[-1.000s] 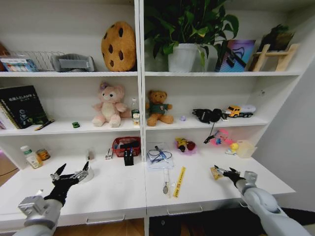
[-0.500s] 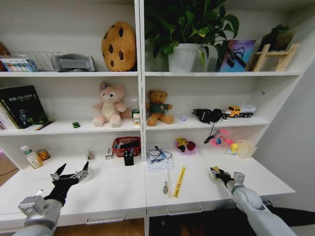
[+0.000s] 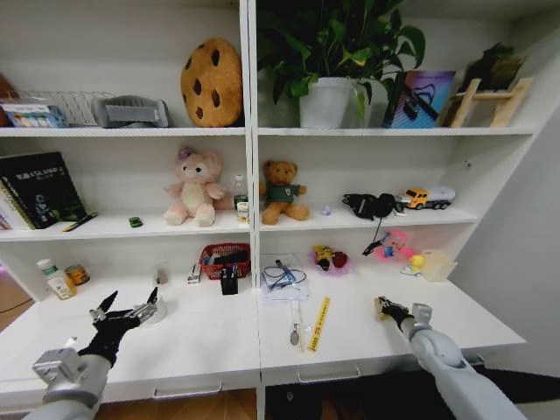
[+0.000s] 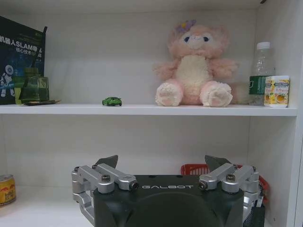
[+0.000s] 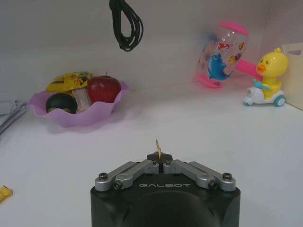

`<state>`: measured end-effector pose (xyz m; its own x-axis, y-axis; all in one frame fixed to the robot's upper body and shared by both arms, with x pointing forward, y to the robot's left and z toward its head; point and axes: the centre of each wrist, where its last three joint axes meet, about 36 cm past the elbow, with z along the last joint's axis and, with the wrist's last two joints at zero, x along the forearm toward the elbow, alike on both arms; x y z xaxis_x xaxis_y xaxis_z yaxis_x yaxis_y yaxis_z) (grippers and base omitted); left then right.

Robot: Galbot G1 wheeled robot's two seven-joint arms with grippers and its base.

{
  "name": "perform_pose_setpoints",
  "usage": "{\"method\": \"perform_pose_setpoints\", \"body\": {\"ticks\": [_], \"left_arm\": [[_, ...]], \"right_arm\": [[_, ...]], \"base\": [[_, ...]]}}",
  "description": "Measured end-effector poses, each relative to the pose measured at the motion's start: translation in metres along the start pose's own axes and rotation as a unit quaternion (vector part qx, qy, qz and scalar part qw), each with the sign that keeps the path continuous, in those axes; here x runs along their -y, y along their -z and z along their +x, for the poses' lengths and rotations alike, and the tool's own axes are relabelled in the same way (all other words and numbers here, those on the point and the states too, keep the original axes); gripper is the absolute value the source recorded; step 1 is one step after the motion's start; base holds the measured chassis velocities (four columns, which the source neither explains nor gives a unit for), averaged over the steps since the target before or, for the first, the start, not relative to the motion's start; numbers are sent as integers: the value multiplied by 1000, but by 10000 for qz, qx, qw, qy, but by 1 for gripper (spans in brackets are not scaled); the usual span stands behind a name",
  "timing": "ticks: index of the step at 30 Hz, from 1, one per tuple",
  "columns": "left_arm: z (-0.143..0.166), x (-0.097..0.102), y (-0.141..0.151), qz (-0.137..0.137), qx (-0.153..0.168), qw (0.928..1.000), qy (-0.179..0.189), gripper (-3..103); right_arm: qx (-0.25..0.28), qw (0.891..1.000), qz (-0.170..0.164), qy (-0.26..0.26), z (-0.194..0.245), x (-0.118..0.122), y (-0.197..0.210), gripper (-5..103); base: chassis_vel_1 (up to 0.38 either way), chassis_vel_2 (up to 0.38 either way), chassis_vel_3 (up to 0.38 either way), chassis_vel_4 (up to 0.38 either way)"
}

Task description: Organize the objects on the table.

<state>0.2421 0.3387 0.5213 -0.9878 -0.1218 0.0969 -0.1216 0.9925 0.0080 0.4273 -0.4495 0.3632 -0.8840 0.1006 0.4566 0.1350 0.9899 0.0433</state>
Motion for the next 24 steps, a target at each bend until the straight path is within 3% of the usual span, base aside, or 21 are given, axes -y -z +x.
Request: {"method": "perform_pose_setpoints", "body": {"ticks": [3,8,13,21,24], "left_arm": [[0,0,0,0,0,10000,0,100],[0,0,0,0,0,10000,0,100],[0,0,0,0,0,10000,-1,100],[0,0,0,0,0,10000,-1,100],[0,0,0,0,0,10000,0,100]], "right_arm": [[399,9986,-40,347,-17,-2,24,0],[567,9950,16,827,-50,-11,47,0],[744,9897,158,1210,-109,-45,80,0],[879,9877,474,1205,-156,-80,90,0],[908,9873,502,1199,-161,-82,89,0]], "base": [[0,0,0,0],[0,0,0,0],[0,0,0,0],[0,0,0,0],[0,0,0,0]]}}
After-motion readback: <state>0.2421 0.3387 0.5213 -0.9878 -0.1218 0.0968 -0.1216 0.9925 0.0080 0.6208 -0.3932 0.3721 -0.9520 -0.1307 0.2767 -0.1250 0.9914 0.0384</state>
